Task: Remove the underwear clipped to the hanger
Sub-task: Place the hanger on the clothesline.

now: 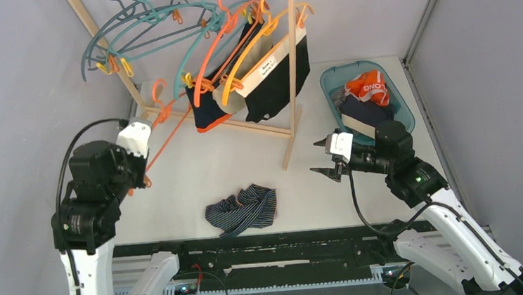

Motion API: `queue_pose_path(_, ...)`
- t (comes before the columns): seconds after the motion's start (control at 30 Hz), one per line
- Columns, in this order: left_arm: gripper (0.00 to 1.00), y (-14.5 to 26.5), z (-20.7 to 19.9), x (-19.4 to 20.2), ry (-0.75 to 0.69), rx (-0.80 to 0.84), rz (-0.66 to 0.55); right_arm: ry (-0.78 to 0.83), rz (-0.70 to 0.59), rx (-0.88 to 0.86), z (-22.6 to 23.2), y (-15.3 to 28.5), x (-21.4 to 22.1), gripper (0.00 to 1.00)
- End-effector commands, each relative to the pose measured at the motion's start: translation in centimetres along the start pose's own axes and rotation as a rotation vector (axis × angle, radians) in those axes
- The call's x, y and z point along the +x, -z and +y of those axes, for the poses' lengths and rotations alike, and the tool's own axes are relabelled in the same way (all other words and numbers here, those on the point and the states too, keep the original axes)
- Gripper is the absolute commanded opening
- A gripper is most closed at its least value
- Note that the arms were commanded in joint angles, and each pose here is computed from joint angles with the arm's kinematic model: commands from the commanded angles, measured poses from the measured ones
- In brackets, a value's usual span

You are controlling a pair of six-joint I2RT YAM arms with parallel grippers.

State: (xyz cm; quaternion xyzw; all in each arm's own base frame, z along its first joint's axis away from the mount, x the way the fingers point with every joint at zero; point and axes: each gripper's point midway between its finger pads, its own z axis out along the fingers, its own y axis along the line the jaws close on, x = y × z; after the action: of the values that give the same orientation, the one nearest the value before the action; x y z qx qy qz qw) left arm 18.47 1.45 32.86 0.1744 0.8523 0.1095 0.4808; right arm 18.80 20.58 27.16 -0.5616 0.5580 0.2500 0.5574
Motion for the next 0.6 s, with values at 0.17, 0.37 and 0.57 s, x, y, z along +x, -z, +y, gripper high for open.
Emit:
queue_pose_path(0.17, 0.0, 0.8, 0.6, -8.8, -0.083, 0.101, -0.199, 0.009, -0.006, 0.003, -0.2, -0.2, -0.2, 0.62)
queue_pose_path(0.37, 0.0, 0.5, 0.9, -11.9, -0.137, 0.129, -0.256, 0.008, -0.004, 0.0, -0.1, -0.2, -0.1, 0.63)
queue_pose_path(0.57, 0.0, -0.2, 2.3, -14.9, -0.158, 0.09, -0.309, 0.008, -0.002, -0.003, -0.1, -0.3, 0.0, 0.63)
